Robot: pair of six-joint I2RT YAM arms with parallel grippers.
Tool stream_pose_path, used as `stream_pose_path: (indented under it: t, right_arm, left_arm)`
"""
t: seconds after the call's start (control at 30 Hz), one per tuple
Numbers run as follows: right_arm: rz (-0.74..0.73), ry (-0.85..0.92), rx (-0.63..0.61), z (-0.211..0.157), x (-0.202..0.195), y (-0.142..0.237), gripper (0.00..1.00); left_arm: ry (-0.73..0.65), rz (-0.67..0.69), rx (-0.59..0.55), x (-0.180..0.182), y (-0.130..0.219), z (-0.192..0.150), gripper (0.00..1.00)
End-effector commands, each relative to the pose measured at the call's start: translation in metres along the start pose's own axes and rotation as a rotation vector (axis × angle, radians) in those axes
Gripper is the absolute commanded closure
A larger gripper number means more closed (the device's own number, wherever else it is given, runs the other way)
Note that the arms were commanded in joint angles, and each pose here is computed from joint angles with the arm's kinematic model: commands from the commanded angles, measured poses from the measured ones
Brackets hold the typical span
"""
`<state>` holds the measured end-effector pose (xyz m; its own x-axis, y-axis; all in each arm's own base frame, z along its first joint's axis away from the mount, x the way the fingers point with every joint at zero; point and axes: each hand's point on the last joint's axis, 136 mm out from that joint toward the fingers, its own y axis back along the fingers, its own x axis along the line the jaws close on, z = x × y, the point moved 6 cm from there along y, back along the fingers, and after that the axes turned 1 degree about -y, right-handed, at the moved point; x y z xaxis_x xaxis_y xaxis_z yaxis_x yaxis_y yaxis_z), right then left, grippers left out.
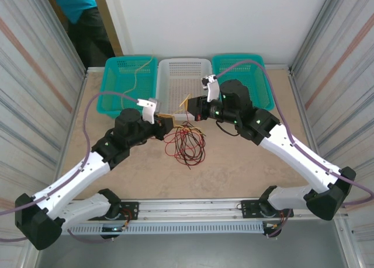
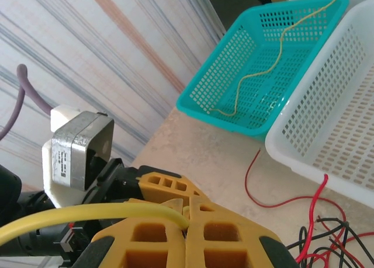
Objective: Untangle the cables
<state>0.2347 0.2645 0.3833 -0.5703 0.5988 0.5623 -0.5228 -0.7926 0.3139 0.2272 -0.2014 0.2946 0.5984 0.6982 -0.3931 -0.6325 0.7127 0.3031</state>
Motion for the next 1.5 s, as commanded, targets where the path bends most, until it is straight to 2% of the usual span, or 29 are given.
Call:
stream_pose_path:
  t: [0.0, 0.07, 0.27, 0.47, 0.5, 0.53, 0.6, 0.67, 0.73, 0.77, 0.83, 0.93, 1.03, 1.1, 1.23, 1.33, 1.47]
  right_arm:
    - [0.046, -0.025, -0.007, 0.005, 0.006, -0.002, 1.00]
    - [0.051, -0.029, -0.001, 0.004, 0.006, -0.004, 1.00]
    - [0.048, -0.039, 0.011, 0.000, 0.003, -0.006, 1.00]
    - [0.043, -0.041, 0.011, 0.000, 0.002, -0.007, 1.00]
    - [0.030, -0.042, 0.012, -0.001, -0.001, -0.007, 0.96]
    - [0.010, -0.042, 0.013, -0.002, -0.004, -0.008, 0.87]
    - [-0.051, -0.049, 0.014, -0.005, -0.016, -0.008, 0.62]
    - [-0.112, -0.086, 0.036, -0.011, -0.035, -0.012, 0.52]
    - [-0.163, -0.133, 0.081, -0.023, -0.055, -0.021, 0.48]
    - [-0.186, -0.154, 0.108, -0.030, -0.064, -0.026, 0.42]
    - [-0.207, -0.181, 0.165, -0.046, -0.075, -0.038, 0.39]
    - [-0.220, -0.198, 0.232, -0.065, -0.081, -0.054, 0.36]
    - [-0.218, -0.181, 0.261, -0.074, -0.078, -0.067, 0.29]
    - [-0.249, -0.170, 0.273, -0.078, -0.082, -0.072, 0.28]
    - [-0.321, -0.206, 0.328, -0.099, -0.106, -0.080, 0.35]
    - [-0.359, -0.216, 0.369, -0.119, -0.119, -0.080, 0.36]
    - [-0.443, -0.246, 0.416, -0.139, -0.145, -0.075, 0.48]
  left_arm:
    - [0.001, -0.060, -0.002, -0.006, -0.004, 0.002, 0.67]
    - [0.000, -0.065, 0.007, -0.006, -0.007, 0.002, 0.67]
    - [0.001, -0.059, 0.000, -0.005, -0.008, 0.004, 0.99]
    - [0.025, -0.060, 0.001, -0.004, -0.009, 0.003, 1.00]
    - [0.029, -0.047, 0.000, -0.002, -0.008, 0.004, 1.00]
    - [0.037, -0.024, 0.004, 0.001, -0.008, 0.004, 1.00]
    - [0.067, 0.013, 0.004, 0.008, -0.003, 0.008, 1.00]
    - [0.108, 0.014, -0.020, 0.012, 0.004, 0.013, 1.00]
    - [0.137, -0.008, -0.055, 0.013, 0.012, 0.019, 1.00]
    - [0.146, -0.019, -0.071, 0.013, 0.016, 0.023, 1.00]
    - [0.150, -0.033, -0.087, 0.011, 0.021, 0.027, 1.00]
    - [0.146, -0.064, -0.100, 0.005, 0.026, 0.032, 1.00]
    - [0.144, -0.076, -0.096, 0.002, 0.027, 0.034, 1.00]
    - [0.144, -0.078, -0.096, 0.001, 0.028, 0.036, 1.00]
    - [0.126, -0.072, -0.120, -0.003, 0.036, 0.046, 1.00]
    - [0.103, -0.053, -0.134, -0.004, 0.043, 0.053, 1.00]
    - [0.078, -0.034, -0.150, -0.005, 0.054, 0.063, 1.00]
